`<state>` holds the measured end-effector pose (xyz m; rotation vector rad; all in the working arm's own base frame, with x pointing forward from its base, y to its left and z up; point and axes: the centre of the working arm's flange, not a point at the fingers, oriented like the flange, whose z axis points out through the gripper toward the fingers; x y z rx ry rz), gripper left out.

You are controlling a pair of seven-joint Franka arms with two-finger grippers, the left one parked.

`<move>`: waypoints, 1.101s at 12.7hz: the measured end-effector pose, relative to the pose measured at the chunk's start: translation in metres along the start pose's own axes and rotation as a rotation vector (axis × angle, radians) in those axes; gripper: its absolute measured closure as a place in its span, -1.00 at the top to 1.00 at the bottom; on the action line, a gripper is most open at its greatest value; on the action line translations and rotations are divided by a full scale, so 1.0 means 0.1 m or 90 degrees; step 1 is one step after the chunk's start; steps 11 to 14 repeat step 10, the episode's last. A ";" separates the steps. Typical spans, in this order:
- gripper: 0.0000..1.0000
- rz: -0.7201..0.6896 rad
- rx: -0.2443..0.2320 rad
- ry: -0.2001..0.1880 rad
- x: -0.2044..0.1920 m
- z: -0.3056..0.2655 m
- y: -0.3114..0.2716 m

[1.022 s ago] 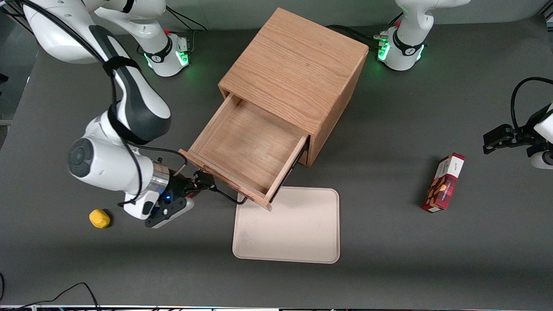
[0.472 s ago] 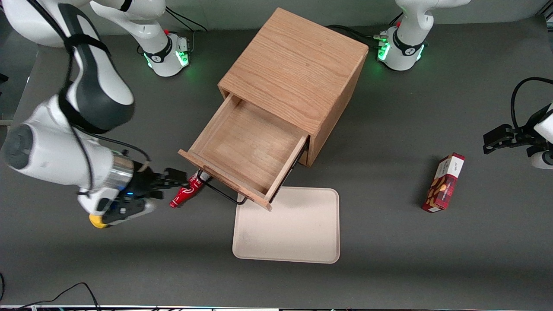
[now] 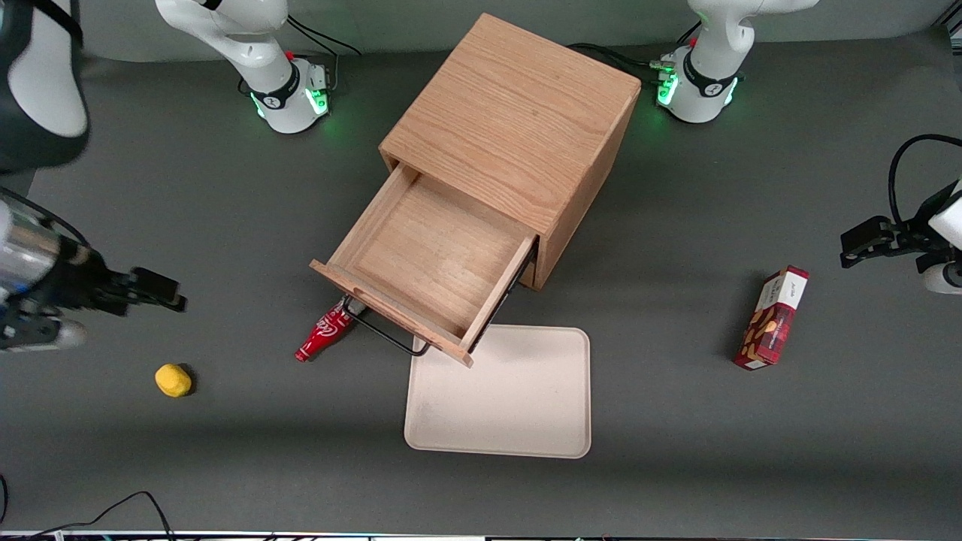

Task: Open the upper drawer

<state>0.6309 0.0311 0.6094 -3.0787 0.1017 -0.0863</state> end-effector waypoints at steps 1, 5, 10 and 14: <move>1.00 0.021 -0.010 0.011 -0.12 -0.20 0.06; 1.00 0.083 -0.026 0.041 -0.38 -0.57 0.58; 1.00 0.051 -0.032 0.052 -0.40 -0.65 0.81; 1.00 0.051 -0.032 0.052 -0.40 -0.65 0.81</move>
